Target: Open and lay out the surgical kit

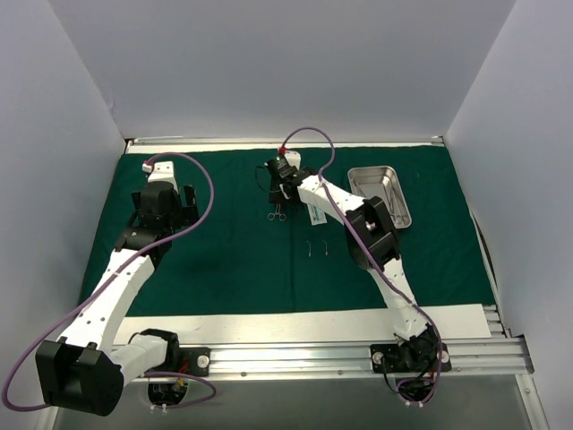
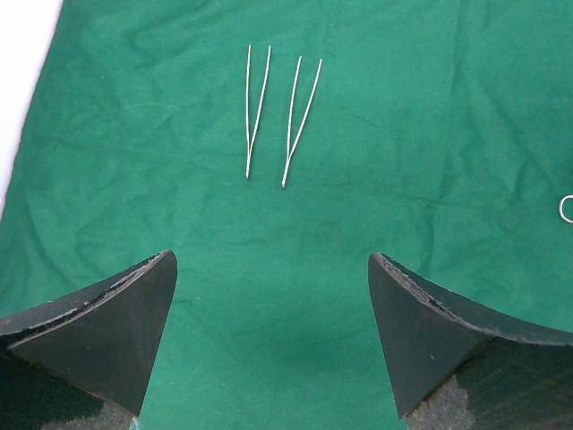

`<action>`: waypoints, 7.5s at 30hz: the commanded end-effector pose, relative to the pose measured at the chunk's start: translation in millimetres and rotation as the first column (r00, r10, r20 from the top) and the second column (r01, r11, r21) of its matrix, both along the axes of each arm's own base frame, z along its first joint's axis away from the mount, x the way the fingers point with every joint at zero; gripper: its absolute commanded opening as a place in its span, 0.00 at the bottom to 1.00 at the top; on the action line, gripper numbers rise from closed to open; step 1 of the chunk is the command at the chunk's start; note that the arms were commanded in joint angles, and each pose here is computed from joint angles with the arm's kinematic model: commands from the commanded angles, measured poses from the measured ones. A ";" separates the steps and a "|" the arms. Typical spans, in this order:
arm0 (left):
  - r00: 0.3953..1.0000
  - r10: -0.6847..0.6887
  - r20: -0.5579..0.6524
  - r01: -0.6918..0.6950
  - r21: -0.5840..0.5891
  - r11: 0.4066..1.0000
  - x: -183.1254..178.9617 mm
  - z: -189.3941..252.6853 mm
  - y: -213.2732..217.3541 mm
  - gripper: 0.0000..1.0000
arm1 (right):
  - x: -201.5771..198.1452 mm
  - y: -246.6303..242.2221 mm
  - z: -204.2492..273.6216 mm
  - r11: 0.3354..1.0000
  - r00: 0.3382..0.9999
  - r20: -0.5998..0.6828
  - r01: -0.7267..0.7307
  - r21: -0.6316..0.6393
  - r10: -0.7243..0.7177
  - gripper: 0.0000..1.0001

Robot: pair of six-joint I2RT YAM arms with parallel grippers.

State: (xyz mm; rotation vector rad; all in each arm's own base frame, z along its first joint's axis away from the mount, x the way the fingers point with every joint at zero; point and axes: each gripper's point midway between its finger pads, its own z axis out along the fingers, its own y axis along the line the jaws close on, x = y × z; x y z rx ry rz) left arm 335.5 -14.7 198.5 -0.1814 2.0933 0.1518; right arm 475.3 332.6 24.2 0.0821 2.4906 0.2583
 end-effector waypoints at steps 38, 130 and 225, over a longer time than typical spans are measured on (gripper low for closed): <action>0.999 0.013 0.032 -0.013 -0.008 1.000 3.9 7.7 0.4 0.97 | -5.3 -289.6 45.7 0.981 0.995 -0.083 0.037 -0.188 -0.053 0.19; 0.999 -0.005 0.036 0.005 -0.015 1.000 5.6 9.1 -3.5 0.97 | -15.1 -316.5 20.2 0.968 0.962 -0.166 0.187 -0.169 -0.215 0.23; 0.999 -0.003 0.036 0.004 -0.008 1.000 2.6 9.4 -2.2 0.97 | 6.6 -319.0 44.6 0.988 0.983 -0.136 0.112 -0.109 -0.127 0.00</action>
